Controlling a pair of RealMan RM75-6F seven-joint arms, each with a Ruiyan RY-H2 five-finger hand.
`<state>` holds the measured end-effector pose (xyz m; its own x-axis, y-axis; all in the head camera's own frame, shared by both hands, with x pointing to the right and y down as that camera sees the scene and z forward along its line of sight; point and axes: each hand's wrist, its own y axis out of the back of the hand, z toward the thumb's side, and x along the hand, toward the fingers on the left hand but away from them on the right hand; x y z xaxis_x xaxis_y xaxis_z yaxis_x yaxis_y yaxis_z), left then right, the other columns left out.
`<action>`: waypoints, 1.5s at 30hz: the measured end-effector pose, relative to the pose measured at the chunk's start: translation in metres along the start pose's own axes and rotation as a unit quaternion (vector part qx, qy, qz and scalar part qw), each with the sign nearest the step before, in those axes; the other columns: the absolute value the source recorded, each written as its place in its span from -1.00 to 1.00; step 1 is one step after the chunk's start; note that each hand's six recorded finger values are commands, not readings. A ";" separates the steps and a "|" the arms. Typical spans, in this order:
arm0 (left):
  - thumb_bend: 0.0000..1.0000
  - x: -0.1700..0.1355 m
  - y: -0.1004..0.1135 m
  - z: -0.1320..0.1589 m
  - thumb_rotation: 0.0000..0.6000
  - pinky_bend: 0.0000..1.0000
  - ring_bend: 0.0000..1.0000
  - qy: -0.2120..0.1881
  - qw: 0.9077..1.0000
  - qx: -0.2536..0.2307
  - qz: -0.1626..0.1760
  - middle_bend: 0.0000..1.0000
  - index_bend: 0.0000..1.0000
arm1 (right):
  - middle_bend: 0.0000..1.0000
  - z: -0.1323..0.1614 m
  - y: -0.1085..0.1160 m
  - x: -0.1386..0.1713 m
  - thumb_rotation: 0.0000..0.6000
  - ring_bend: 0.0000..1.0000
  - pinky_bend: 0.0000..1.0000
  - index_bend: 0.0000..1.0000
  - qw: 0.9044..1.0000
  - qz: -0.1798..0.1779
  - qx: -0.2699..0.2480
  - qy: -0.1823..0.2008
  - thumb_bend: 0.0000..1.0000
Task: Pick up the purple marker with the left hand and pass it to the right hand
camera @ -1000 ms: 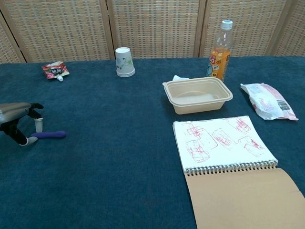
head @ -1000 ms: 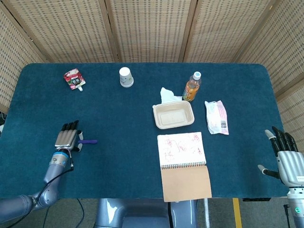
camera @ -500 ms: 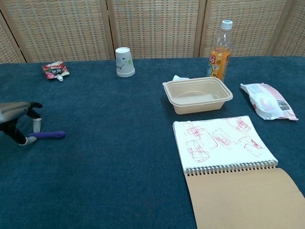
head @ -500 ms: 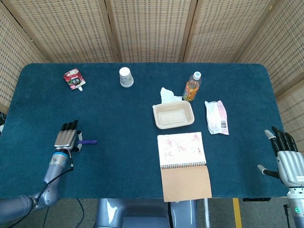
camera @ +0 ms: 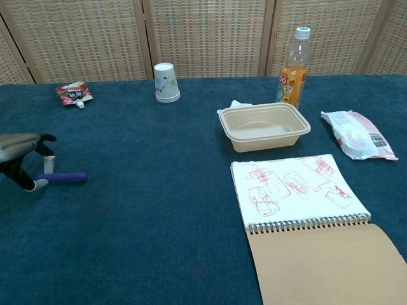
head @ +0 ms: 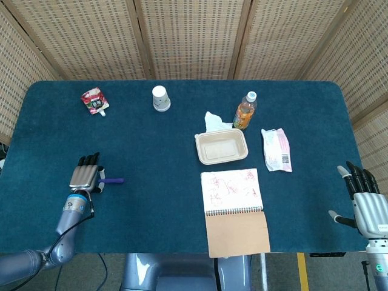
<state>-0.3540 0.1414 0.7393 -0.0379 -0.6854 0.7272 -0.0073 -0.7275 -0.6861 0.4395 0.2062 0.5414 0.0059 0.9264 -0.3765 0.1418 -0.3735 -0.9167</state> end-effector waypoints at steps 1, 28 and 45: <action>0.05 0.000 0.000 0.000 1.00 -1.00 -1.00 -0.001 1.000 -0.001 0.000 -1.00 0.29 | -1.00 0.000 0.000 0.000 1.00 -1.00 -1.00 -1.00 1.000 0.000 0.000 0.000 -1.00; 0.10 -0.039 0.045 0.029 1.00 -1.00 -1.00 -0.174 0.937 -0.301 -0.027 -1.00 0.37 | -1.00 0.005 -0.006 -0.003 1.00 -1.00 -1.00 -0.97 0.999 0.015 -0.027 0.009 -1.00; 0.09 -0.033 0.096 0.166 1.00 -1.00 -1.00 -0.329 0.848 -0.410 -0.059 -1.00 0.39 | -1.00 0.057 0.027 -0.047 1.00 -1.00 -1.00 -0.45 0.979 0.048 -0.167 0.103 -0.80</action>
<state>-0.1872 0.0893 0.6534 0.5751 -0.6754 0.4615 -0.6762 -0.7100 -0.1965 0.3865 0.1498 0.5272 0.2298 0.8906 -0.3924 0.4473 -0.4547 -0.7702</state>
